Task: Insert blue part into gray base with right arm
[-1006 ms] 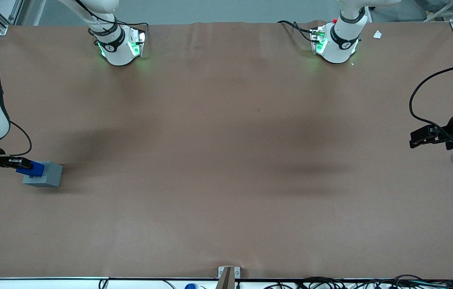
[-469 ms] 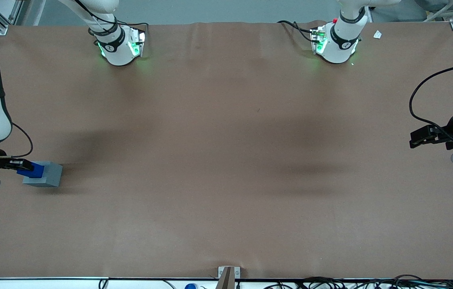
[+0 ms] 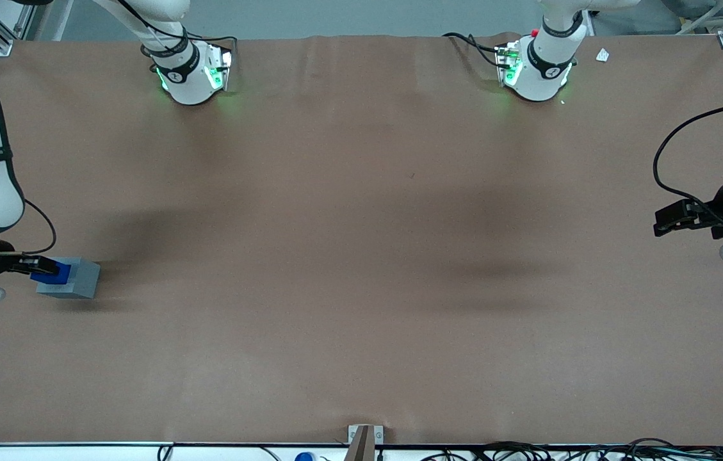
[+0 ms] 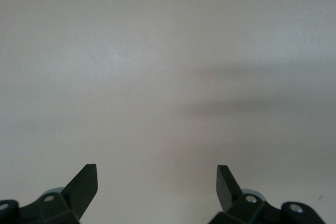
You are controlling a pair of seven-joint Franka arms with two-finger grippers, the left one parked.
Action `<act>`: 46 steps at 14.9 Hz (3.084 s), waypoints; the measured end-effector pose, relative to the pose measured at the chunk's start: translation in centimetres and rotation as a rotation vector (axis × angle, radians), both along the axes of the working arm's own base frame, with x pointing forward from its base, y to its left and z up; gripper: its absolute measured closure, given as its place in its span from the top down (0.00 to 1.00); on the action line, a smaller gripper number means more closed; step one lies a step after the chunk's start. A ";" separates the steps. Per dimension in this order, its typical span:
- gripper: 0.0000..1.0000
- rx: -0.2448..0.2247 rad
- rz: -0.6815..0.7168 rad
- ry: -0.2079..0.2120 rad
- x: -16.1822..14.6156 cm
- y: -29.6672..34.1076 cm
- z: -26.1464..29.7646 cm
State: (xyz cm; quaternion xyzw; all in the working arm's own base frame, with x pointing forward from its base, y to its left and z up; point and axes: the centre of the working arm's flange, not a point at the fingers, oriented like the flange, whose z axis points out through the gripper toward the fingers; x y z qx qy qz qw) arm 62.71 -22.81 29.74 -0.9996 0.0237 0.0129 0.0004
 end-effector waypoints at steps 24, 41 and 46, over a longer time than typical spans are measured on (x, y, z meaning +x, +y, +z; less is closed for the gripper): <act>1.00 0.014 0.041 0.004 -5.3 21.0 34.5; 1.00 0.016 0.057 -0.001 -8.4 21.9 35.7; 1.00 0.016 0.063 -0.013 -8.4 22.2 36.0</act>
